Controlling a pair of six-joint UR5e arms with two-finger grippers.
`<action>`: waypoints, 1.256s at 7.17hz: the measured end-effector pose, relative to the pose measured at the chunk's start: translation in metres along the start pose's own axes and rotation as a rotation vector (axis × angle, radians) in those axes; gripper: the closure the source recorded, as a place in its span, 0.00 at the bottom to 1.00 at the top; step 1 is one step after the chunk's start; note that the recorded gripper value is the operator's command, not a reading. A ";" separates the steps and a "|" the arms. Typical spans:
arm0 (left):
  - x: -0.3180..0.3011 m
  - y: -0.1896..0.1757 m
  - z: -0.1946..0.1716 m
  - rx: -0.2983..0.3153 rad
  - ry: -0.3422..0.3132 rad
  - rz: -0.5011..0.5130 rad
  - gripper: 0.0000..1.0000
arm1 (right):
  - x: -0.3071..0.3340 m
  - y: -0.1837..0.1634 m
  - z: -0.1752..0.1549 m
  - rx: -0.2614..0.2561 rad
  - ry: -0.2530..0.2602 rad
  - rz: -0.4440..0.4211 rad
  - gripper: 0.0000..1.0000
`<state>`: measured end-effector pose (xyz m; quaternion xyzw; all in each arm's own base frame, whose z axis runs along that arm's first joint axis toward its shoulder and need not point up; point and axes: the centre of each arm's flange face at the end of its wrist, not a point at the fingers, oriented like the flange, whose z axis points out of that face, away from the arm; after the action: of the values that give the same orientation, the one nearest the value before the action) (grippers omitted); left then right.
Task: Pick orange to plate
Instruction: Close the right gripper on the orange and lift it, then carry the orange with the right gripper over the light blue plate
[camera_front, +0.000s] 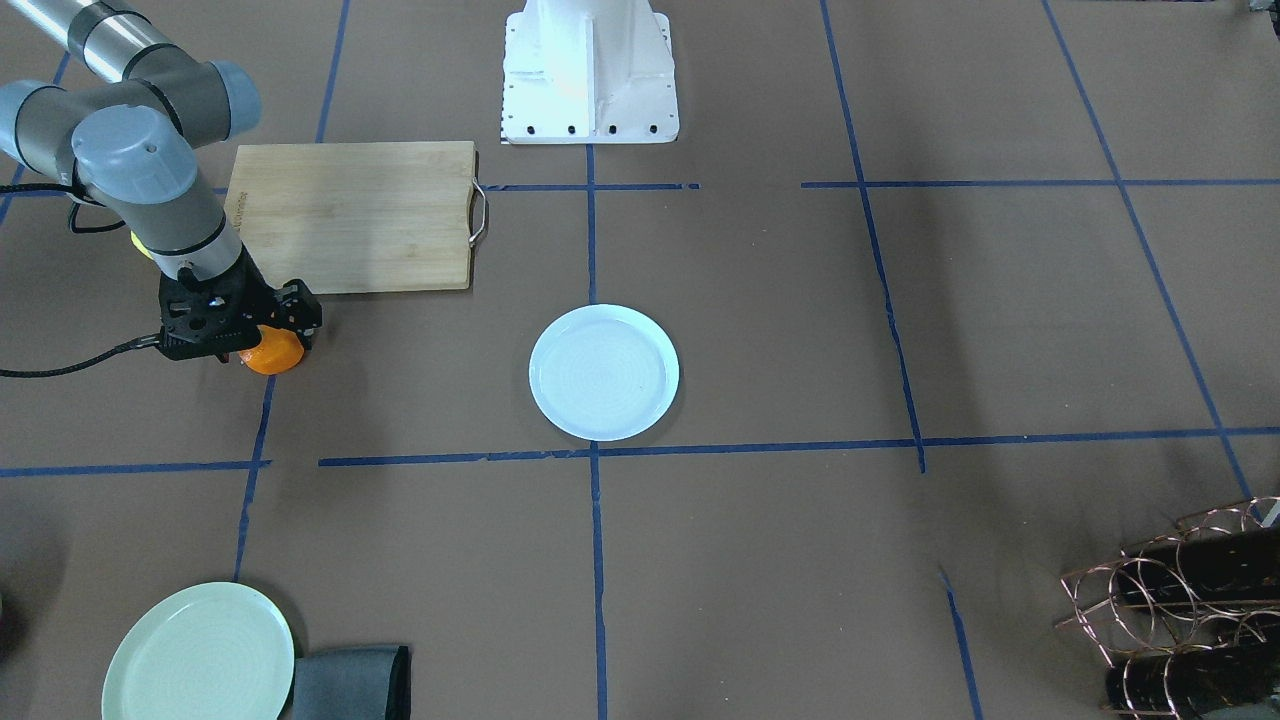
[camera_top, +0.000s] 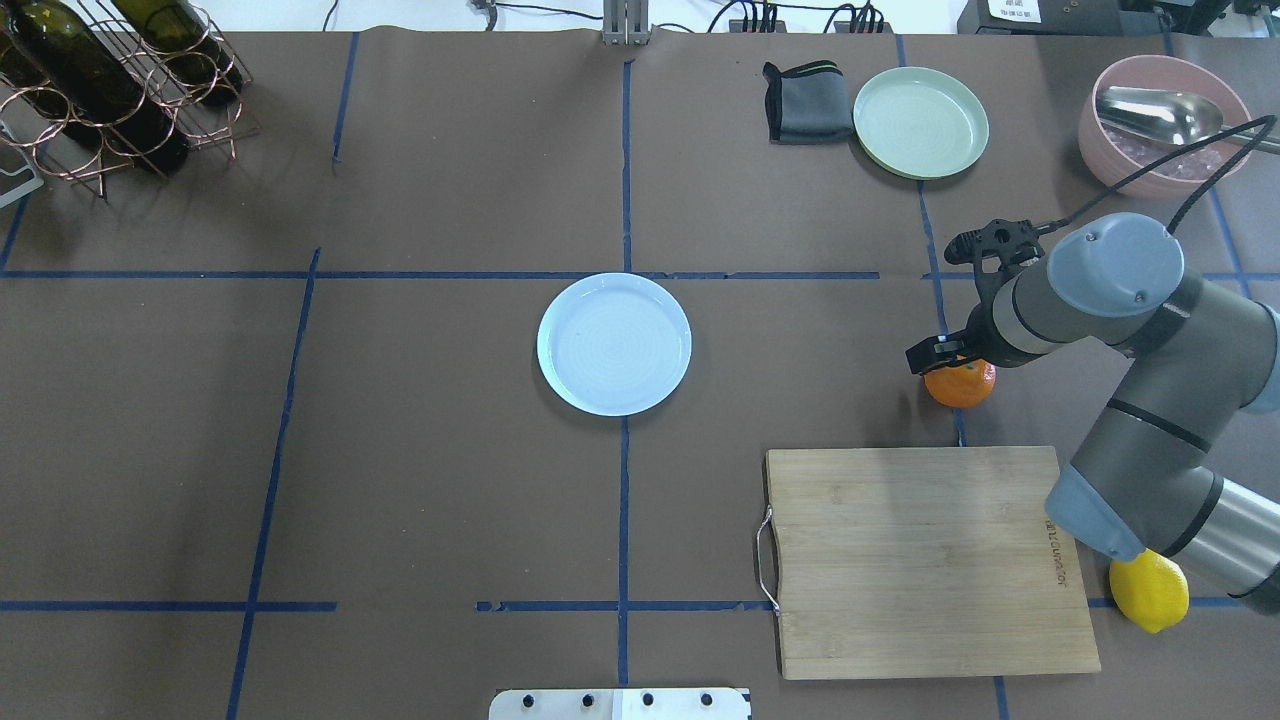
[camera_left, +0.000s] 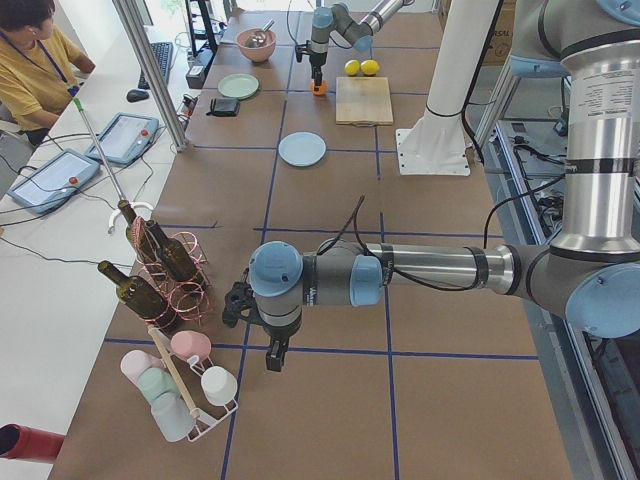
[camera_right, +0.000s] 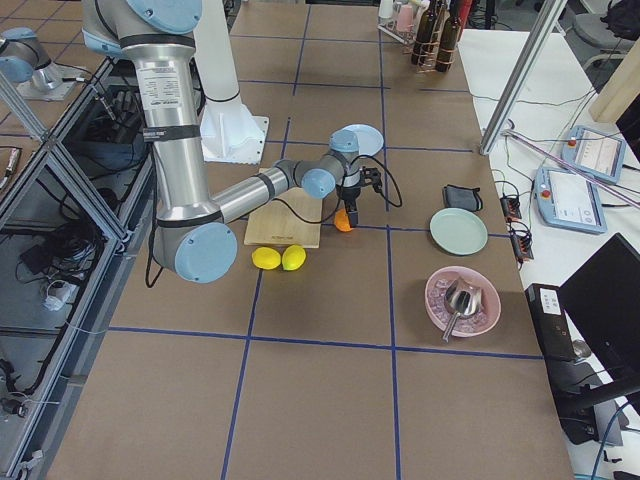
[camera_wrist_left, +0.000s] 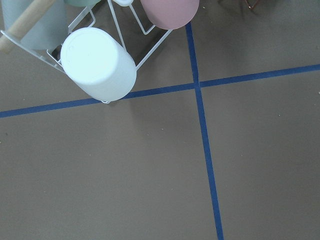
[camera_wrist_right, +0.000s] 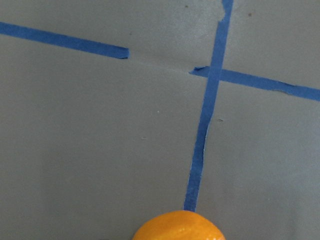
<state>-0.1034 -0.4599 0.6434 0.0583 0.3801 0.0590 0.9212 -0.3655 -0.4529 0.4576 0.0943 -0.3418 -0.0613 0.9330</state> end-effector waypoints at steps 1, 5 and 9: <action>0.000 0.000 0.000 0.000 0.000 0.000 0.00 | -0.001 0.002 0.004 -0.003 0.007 -0.003 0.45; 0.002 -0.001 -0.003 0.004 -0.001 0.004 0.00 | -0.020 0.000 -0.001 0.000 -0.014 0.011 1.00; 0.003 -0.001 -0.004 0.008 -0.002 0.006 0.00 | -0.186 -0.079 -0.068 -0.015 -0.039 0.127 1.00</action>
<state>-0.1041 -0.4602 0.6378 0.0633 0.3794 0.0604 0.9211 -0.4668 -0.4878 0.2730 0.0643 -0.3647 -0.0061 0.9289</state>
